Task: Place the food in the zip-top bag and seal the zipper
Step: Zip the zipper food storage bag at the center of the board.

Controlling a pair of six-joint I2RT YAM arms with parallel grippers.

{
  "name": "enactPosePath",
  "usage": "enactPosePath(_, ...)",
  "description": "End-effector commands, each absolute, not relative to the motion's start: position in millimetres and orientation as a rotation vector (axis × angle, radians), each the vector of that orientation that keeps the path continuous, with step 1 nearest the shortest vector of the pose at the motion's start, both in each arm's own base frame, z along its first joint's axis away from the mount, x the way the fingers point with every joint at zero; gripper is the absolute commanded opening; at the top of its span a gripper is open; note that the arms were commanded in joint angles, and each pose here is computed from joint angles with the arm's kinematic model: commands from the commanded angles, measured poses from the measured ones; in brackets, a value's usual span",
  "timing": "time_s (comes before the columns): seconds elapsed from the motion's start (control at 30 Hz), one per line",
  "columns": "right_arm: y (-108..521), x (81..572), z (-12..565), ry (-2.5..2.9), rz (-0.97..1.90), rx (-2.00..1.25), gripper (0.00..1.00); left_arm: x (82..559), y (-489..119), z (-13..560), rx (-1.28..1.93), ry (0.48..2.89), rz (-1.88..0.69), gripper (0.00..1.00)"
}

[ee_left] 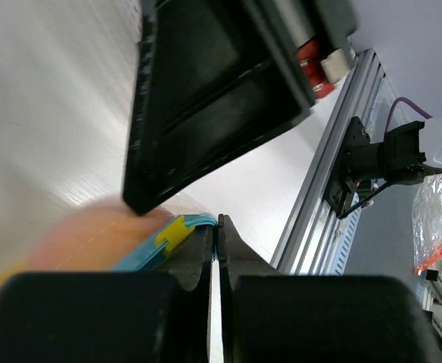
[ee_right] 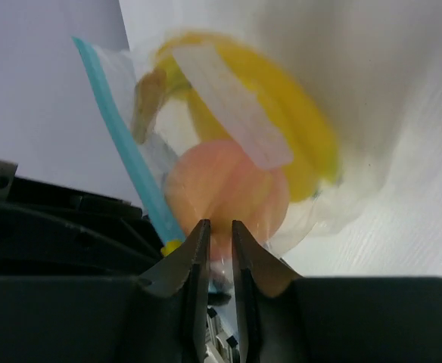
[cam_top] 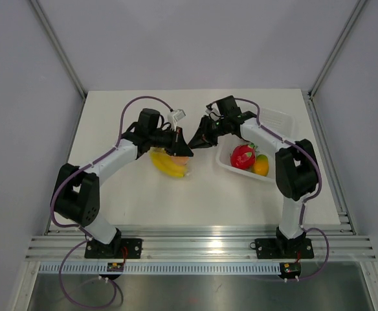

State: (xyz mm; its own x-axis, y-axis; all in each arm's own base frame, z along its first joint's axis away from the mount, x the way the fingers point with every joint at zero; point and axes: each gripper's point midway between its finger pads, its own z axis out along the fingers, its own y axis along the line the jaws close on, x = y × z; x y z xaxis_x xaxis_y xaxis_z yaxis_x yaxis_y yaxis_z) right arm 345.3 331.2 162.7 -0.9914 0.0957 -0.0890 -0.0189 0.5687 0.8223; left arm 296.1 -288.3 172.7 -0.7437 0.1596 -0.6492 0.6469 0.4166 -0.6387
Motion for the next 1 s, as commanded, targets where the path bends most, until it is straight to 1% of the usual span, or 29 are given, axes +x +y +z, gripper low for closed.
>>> enactPosePath(0.0,348.4,348.2,177.6,2.588,1.465,0.022,0.25,288.0,-309.0,215.5,0.797,1.995,-1.406,0.0)
enactPosePath(0.13,322.4,335.6,166.6,2.629,1.409,0.048,0.25,289.1,-307.7,210.2,0.787,2.012,-1.397,0.0)
enactPosePath(0.33,304.2,309.8,158.5,2.679,1.342,0.048,0.25,288.3,-307.3,211.5,0.778,2.012,-1.399,0.0)
enactPosePath(0.5,281.1,305.9,159.8,2.666,1.326,0.125,0.25,287.6,-306.4,215.8,0.78,2.004,-1.397,0.0)
enactPosePath(0.67,267.1,298.7,161.8,2.668,1.305,0.126,0.25,286.2,-306.4,218.5,0.787,1.998,-1.402,0.0)
enactPosePath(0.8,276.9,295.4,158.0,2.678,1.354,0.101,0.25,285.4,-307.2,220.7,0.79,1.992,-1.409,0.0)
enactPosePath(0.9,317.4,289.1,169.7,2.658,1.451,-0.016,0.25,284.2,-309.5,221.2,0.793,1.989,-1.421,0.0)
enactPosePath(0.93,346.4,282.5,177.6,2.648,1.495,-0.123,0.24,282.1,-312.4,222.2,0.801,1.986,-1.433,0.0)
enactPosePath(0.97,359.1,279.5,182.3,2.641,1.52,-0.168,0.24,279.8,-315.7,223.0,0.812,1.982,-1.448,0.0)
